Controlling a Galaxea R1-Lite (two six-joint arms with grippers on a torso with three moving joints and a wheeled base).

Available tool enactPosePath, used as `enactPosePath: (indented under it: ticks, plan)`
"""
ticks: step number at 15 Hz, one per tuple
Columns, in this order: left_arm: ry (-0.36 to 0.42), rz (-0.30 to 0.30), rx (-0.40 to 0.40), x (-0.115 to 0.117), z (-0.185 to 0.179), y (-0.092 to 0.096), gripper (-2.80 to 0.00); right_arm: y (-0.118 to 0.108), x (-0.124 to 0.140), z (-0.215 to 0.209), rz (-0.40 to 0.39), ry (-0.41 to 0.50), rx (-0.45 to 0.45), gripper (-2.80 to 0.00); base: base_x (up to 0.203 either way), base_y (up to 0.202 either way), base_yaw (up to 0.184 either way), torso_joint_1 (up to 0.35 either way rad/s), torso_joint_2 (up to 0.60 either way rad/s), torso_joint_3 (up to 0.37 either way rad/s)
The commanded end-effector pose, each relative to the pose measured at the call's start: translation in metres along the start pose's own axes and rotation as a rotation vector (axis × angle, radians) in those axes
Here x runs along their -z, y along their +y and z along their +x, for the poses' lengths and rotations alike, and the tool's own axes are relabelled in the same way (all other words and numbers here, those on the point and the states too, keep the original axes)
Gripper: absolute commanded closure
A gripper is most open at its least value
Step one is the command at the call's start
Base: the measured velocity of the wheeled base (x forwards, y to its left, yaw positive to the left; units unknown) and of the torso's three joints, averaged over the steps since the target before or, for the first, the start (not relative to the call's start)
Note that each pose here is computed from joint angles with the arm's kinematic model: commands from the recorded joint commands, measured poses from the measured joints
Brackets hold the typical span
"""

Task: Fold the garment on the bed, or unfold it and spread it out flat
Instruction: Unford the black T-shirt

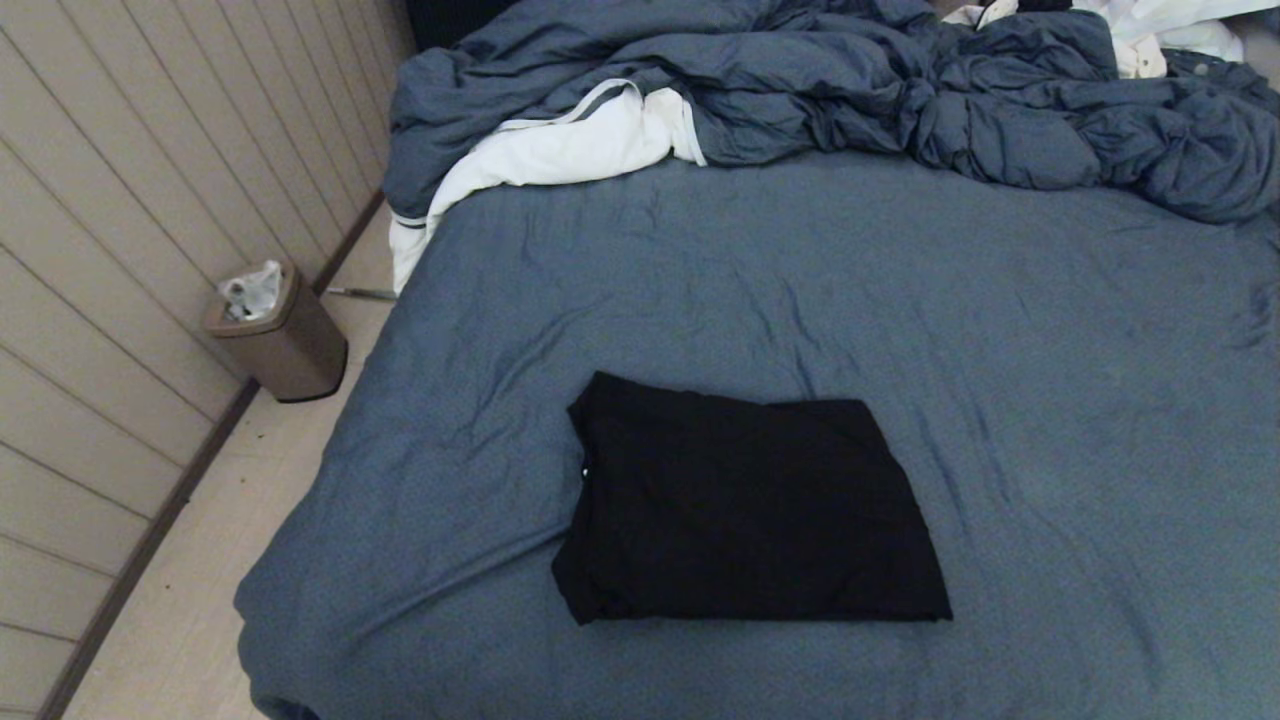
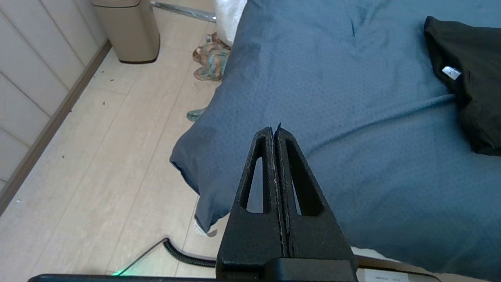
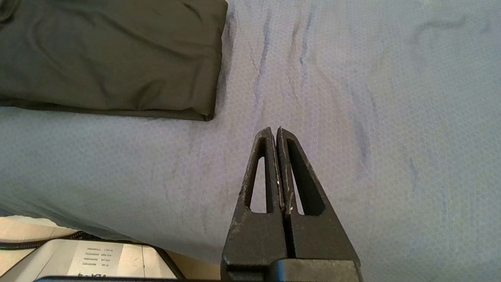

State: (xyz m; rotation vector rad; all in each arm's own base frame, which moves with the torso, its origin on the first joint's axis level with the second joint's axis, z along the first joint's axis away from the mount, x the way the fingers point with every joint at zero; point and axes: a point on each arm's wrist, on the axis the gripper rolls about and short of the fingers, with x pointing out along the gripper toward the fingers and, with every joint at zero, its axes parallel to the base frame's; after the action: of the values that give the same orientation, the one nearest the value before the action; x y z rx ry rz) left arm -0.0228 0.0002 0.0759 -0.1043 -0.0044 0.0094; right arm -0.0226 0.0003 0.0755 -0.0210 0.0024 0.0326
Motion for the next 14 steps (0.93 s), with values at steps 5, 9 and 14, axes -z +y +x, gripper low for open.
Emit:
enactPosePath:
  ticks: [5, 9, 14]
  plan:
    - [0.001, 0.0, 0.0, -0.0001, 0.0001, 0.0, 0.0, 0.0, 0.0, 0.0, 0.0, 0.0, -0.001, 0.0, 0.0, 0.0, 0.0, 0.0, 0.0, 0.0]
    - [0.001, 0.0, 0.0, -0.0001, 0.0001, 0.0, 0.0, 0.0, 0.0, 0.0, 0.0, 0.0, -0.001, 0.0, 0.0, 0.0, 0.0, 0.0, 0.0, 0.0]
    - [0.001, 0.0, 0.0, -0.0001, 0.0001, 0.0, 0.0, 0.0, 0.0, 0.0, 0.0, 0.0, -0.001, 0.0, 0.0, 0.0, 0.0, 0.0, 0.0, 0.0]
